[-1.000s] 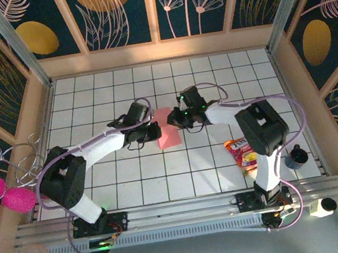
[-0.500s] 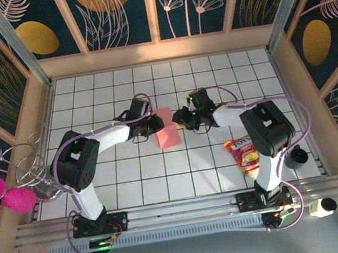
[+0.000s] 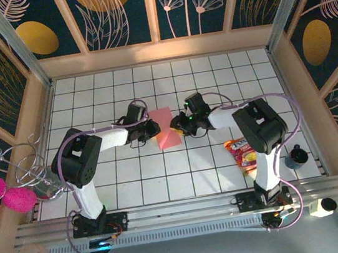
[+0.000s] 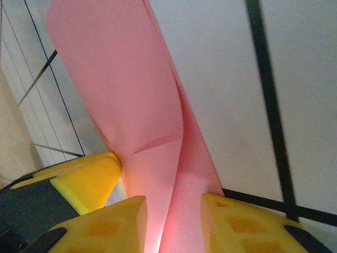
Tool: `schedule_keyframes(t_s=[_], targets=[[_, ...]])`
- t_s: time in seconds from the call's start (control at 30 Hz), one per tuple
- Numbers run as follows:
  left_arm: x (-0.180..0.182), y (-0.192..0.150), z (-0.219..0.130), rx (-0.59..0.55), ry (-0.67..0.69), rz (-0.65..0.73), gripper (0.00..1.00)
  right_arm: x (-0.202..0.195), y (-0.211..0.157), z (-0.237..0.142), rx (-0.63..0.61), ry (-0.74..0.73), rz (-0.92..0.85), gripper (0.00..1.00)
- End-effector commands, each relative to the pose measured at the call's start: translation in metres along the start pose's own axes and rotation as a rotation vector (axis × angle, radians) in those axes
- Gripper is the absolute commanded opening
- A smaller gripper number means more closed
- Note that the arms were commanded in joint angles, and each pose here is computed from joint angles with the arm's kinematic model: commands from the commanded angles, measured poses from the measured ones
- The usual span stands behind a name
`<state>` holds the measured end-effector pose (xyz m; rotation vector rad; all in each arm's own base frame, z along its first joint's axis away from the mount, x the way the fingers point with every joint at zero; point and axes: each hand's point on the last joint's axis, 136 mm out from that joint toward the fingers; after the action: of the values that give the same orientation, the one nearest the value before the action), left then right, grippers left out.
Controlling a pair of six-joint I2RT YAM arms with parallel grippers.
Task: Fold a paper plane with a square sheet of paper (pick it up from the middle)
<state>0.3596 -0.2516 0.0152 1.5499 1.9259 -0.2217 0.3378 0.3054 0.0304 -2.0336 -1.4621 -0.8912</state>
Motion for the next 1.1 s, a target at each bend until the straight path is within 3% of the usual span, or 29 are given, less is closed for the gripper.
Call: schedule_keyframes(t_s=[0.0,0.5,0.93,1.07], targets=[[0.026,-0.015,0.005,0.036,0.057,-0.048,0.2,0.013,0.002,0.006,0.001,0.034,-0.015,0.3],[0.029,-0.016,0.004,0.036,0.053,-0.06,0.19,0.023,-0.002,0.017,0.037,0.088,-0.025,0.21],[0.017,-0.008,-0.003,0.013,0.016,-0.069,0.21,0.027,-0.016,0.02,0.067,0.138,-0.029,0.2],[0.005,0.002,-0.013,-0.02,-0.029,-0.077,0.21,0.029,-0.016,0.021,0.057,0.155,-0.052,0.11]])
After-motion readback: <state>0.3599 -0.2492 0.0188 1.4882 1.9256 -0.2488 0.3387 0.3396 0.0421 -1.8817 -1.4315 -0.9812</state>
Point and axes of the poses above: each hand's point on the last joint's axis, 136 mm out from that joint toward the fingers, its own z axis out along the fingers, its own x axis along the line the jaws close on, y = z × x, and after that the axes turned 1 degree about z, right-handed
